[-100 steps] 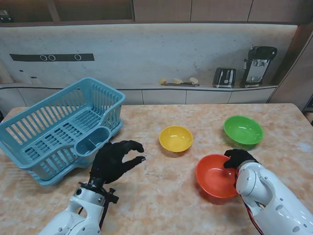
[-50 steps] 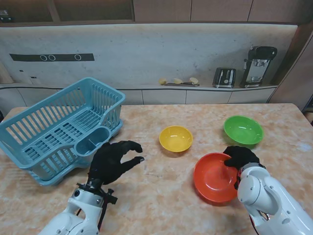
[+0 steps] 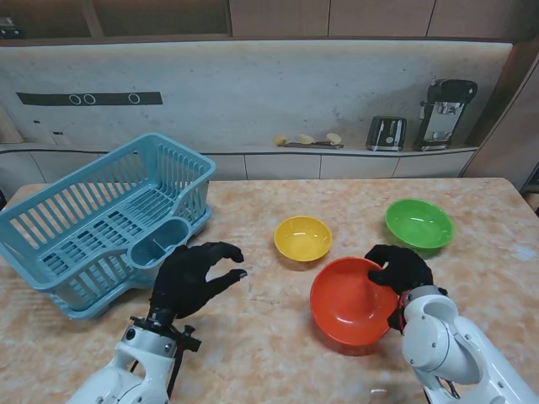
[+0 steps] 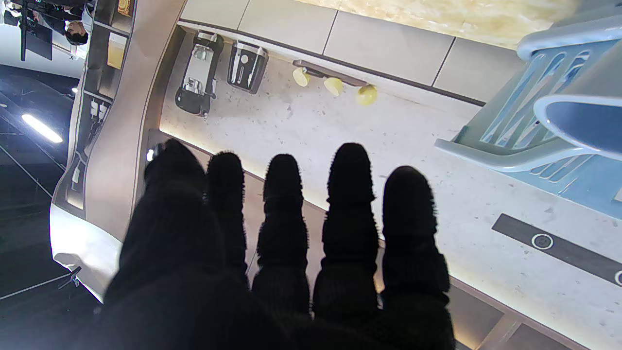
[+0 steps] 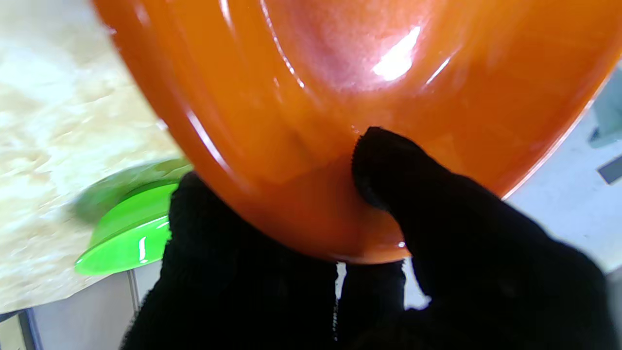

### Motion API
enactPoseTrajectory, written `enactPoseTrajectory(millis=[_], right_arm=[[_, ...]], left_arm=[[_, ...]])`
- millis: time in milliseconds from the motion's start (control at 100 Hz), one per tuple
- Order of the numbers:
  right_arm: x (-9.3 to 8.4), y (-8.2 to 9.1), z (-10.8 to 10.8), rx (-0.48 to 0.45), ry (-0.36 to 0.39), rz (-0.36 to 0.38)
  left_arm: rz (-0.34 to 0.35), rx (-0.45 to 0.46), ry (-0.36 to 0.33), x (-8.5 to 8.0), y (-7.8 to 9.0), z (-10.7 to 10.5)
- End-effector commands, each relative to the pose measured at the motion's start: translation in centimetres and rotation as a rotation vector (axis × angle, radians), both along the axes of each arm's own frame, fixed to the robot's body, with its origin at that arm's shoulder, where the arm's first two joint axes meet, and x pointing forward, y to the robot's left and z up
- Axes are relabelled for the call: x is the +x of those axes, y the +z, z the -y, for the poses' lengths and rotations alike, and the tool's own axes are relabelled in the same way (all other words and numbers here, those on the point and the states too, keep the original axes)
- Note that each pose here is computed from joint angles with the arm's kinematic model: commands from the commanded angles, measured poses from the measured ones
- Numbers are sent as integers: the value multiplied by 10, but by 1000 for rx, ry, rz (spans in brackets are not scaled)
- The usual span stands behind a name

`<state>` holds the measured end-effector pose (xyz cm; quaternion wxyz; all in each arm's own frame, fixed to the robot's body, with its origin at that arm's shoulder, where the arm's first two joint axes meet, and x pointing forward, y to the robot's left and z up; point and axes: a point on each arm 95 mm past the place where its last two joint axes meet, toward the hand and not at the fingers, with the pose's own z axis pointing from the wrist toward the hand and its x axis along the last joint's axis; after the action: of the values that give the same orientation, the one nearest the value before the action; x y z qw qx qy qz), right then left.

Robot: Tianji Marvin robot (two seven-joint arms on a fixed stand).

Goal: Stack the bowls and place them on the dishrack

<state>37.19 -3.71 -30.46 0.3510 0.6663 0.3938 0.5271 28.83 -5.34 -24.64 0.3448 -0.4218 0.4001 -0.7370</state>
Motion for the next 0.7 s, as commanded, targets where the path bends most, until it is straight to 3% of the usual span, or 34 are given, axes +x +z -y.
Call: enactPoseTrajectory(millis=[0,230,480,690], right_arm=[[-4,0,-17,41,47,-5],[2,-6,-45,130,142,14],[15,-23,-80,170,263,-16],[23,-36,-102,206,321,-35]], left_arm=[[-8,-3,-5,-3,1,2],[-8,-3,-7,-3,2,2],[-10,-3,-8,-4,3,3],[-11,-6,-5,-3,3,3]])
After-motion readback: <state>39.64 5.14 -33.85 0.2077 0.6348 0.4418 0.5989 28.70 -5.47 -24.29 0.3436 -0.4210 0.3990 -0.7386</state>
